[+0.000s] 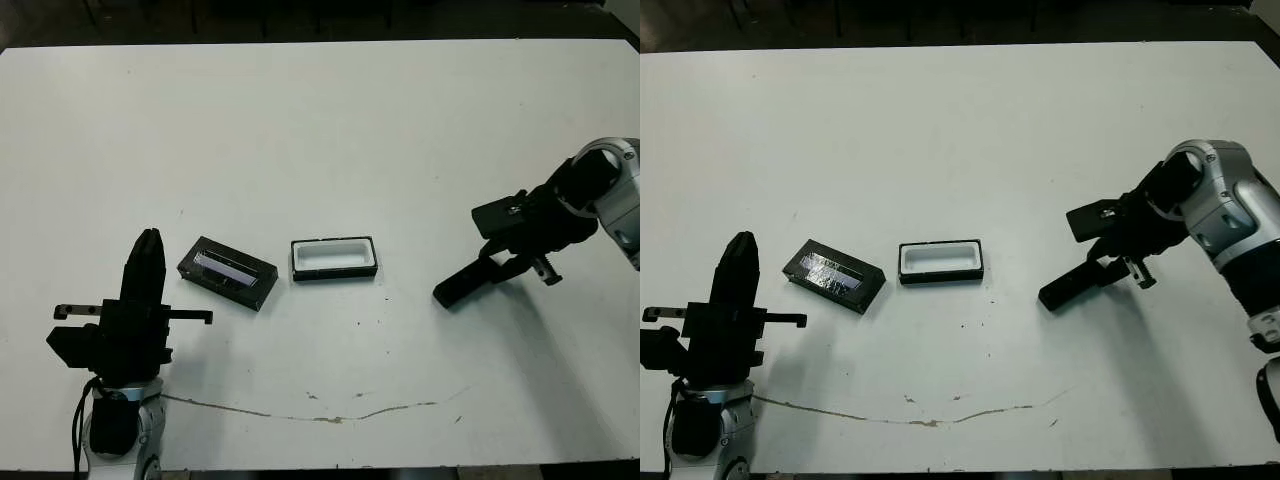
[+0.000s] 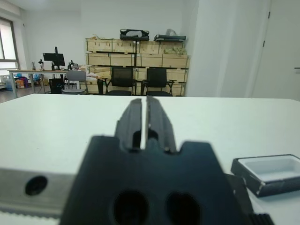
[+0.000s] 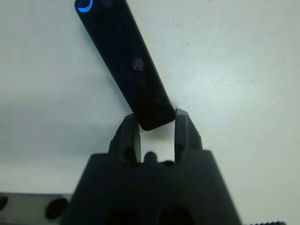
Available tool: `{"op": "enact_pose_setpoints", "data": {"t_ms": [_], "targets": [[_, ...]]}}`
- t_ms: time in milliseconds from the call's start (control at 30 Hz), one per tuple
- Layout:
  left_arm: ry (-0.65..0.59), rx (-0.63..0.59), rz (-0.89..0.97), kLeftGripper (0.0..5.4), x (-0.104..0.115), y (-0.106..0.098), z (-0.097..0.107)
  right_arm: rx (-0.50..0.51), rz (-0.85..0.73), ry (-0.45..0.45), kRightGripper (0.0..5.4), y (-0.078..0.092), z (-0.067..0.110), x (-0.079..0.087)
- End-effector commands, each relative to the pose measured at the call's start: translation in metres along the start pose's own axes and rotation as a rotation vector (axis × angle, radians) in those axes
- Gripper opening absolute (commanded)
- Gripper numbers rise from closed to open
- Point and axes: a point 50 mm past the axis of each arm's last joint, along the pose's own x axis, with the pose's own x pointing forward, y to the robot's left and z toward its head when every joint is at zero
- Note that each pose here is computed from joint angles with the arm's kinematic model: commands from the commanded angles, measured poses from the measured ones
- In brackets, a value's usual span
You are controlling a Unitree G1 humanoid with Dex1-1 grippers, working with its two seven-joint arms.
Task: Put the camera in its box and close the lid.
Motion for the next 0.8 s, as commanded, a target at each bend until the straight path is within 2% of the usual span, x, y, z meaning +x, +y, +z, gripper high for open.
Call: {"op": "enact_pose_setpoints", "data": {"t_ms": [33,267,333,533,667,800], "targets": [[0.061,0.0,0.01,0.0,-0.01,0.003,-0.008,0.036,0.001,-0.026,0.45,0.0,-0.006,-0.005],[0.067,0.015,0.015,0.0,-0.011,0.003,-0.009,0.096,-0.078,-0.091,0.42,-0.006,-0.009,-0.024],[0.065,0.019,0.013,0.0,-0.011,0.003,-0.009,0.089,-0.123,-0.133,0.41,-0.006,-0.007,-0.029],[0.067,0.012,0.003,0.0,-0.011,0.001,-0.009,0.187,-0.269,-0.392,0.38,-0.012,-0.005,-0.041],[0.077,0.016,0.008,0.0,-0.011,0.0,-0.009,0.196,-0.343,-0.443,0.38,-0.013,0.011,-0.05],[0.079,0.021,0.013,0.0,-0.012,-0.001,-0.009,0.222,-0.321,-0.486,0.38,-0.007,0.023,-0.052]]}}
